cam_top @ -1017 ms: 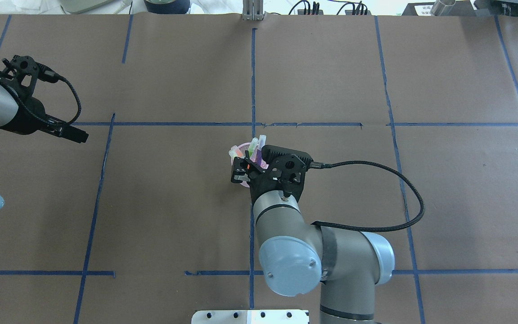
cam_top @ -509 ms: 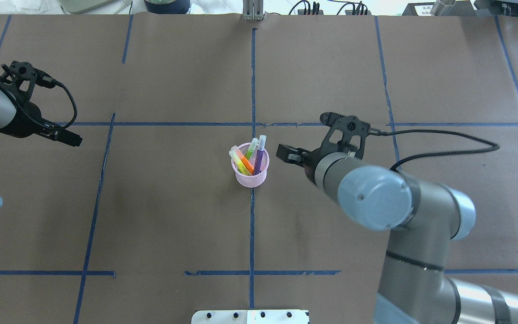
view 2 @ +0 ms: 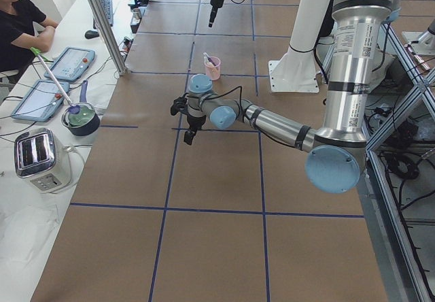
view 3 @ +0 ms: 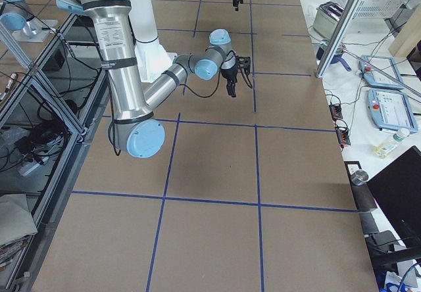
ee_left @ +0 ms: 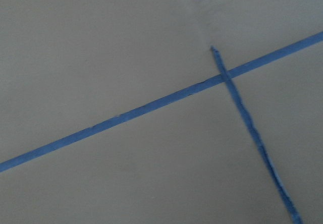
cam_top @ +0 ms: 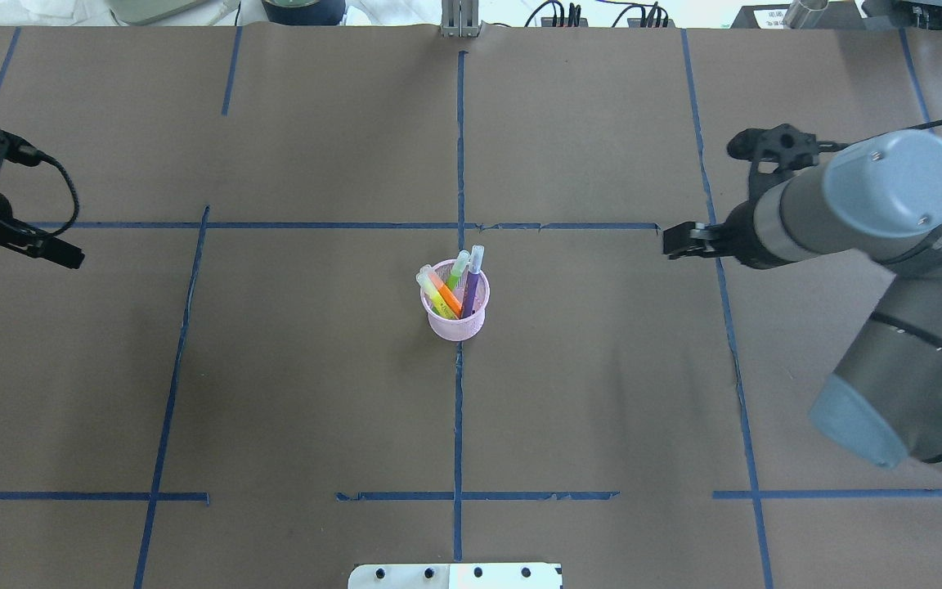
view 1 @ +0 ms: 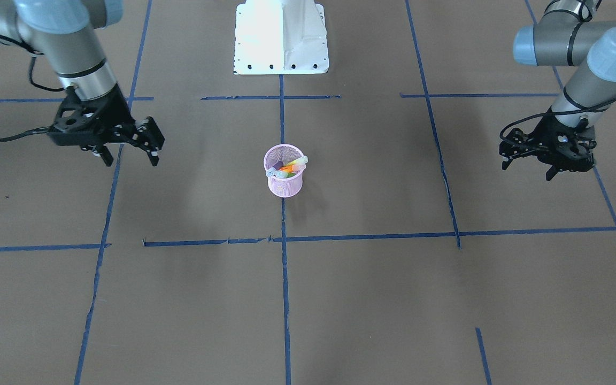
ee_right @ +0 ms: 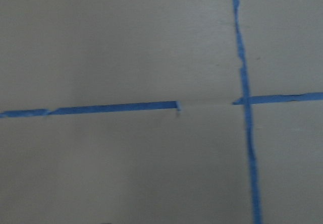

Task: Collect pens into pen holder

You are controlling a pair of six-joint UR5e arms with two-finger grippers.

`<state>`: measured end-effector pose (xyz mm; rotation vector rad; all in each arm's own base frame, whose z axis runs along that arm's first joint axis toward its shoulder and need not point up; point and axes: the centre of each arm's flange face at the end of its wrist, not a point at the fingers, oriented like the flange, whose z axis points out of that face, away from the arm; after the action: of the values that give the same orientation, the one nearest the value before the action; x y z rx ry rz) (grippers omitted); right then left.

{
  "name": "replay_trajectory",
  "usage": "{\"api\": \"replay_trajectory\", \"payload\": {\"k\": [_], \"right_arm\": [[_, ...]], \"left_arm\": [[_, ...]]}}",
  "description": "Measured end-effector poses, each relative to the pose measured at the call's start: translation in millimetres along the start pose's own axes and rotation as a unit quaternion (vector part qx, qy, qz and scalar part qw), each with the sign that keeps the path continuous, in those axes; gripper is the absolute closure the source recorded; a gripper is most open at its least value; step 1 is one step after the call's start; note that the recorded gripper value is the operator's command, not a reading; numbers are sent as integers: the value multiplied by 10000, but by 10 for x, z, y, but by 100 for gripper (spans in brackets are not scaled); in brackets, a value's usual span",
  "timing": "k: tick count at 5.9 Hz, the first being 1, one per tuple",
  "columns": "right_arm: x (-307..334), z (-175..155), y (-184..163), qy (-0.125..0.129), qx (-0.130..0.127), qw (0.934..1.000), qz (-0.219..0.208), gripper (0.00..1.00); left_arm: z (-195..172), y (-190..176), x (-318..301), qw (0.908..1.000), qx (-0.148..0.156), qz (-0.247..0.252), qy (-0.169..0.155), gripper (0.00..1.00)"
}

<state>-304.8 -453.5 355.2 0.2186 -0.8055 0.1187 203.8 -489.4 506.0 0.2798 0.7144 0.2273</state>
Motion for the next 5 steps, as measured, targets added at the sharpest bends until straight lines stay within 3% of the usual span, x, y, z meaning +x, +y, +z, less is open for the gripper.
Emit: {"api": "replay_trajectory", "payload": {"k": [1,2,3,5], "right_arm": [[704,-98,-241,58,-278,9992,-297,0],[1457,-209,-433,38,-509,9974,-508,0],[2193,-283,-497,32,-684,9955,-655,0],[3235,-483,-462,169,-1024,9914,-792,0]], "left_arm": [[-109,133,-487,9991,-76,-428,19,0],[-224,269,-935,9972,-181,-685,252,0],[-292,423,-1368,9965,-259,-667,436,0],[-414,696,-1999,9944,-498,-806,471,0]]}}
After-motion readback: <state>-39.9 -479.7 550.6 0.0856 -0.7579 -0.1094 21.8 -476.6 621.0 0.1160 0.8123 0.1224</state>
